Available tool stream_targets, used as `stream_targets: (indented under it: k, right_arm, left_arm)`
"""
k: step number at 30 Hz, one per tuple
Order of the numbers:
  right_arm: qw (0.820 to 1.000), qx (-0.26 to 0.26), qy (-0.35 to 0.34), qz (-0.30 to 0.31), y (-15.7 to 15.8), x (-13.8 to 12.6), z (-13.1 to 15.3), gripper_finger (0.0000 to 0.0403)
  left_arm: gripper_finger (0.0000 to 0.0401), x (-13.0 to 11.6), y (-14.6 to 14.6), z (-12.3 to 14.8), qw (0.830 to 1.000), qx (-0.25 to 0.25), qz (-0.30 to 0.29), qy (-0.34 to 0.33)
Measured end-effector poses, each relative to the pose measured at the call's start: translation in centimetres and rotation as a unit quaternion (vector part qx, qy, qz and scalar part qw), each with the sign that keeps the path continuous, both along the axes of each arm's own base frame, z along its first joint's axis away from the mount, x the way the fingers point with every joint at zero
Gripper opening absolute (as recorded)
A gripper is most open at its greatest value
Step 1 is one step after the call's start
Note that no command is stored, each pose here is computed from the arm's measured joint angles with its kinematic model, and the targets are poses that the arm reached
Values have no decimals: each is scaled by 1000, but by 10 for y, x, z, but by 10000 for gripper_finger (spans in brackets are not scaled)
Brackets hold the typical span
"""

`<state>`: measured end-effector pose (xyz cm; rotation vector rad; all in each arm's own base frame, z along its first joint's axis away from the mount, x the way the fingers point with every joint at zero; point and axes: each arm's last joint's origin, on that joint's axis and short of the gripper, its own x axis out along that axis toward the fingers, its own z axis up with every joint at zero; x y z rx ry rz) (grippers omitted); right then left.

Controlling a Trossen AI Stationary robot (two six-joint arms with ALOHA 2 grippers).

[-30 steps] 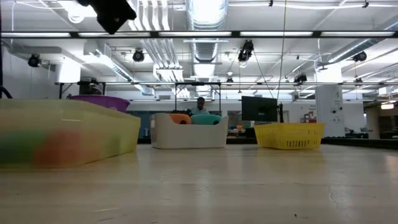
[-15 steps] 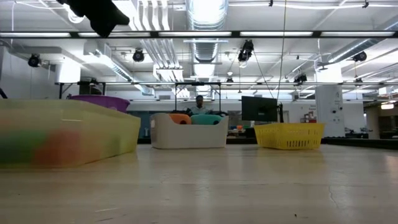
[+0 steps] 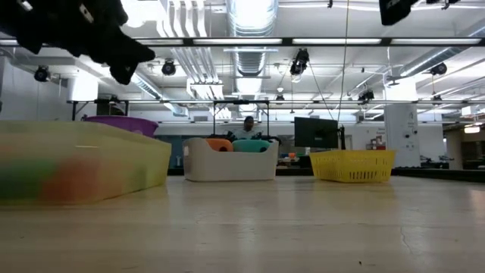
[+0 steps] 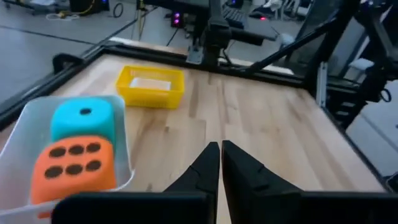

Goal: Pick & Place Toys
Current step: Return to Home Position

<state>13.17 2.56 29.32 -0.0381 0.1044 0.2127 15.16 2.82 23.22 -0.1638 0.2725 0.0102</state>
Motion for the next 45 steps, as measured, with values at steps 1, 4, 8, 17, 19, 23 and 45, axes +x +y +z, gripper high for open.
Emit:
stream_targets:
  k: [1,4,8,17,19,23,45]
  right_arm:
    - [1000,1,-2,-7,-2,-1,-4,23]
    - [1000,10,-10,5,-4,-4,-14,23]
    - [999,31,-19,-1,-5,-10,-30,23]
    - [995,63,-68,-21,-9,-24,-75,23]
    - [995,65,-78,-20,-9,-26,-84,23]
    - [994,63,-91,-22,-10,-31,-93,23]
    - [994,67,-91,-3,-10,-36,-118,23]
  left_arm:
    - [20,-1,1,-4,1000,-3,0,2]
    - [20,-4,0,-15,1000,4,-15,6]
    - [20,-7,-1,-32,1000,-3,-17,-1]
    - [20,-18,-7,-67,993,4,-54,-108]
    - [20,-20,-7,-74,993,-8,-51,-103]
    - [20,-20,-7,-80,996,-21,-50,-73]
    - [19,-44,-11,-69,993,-8,-26,-118]
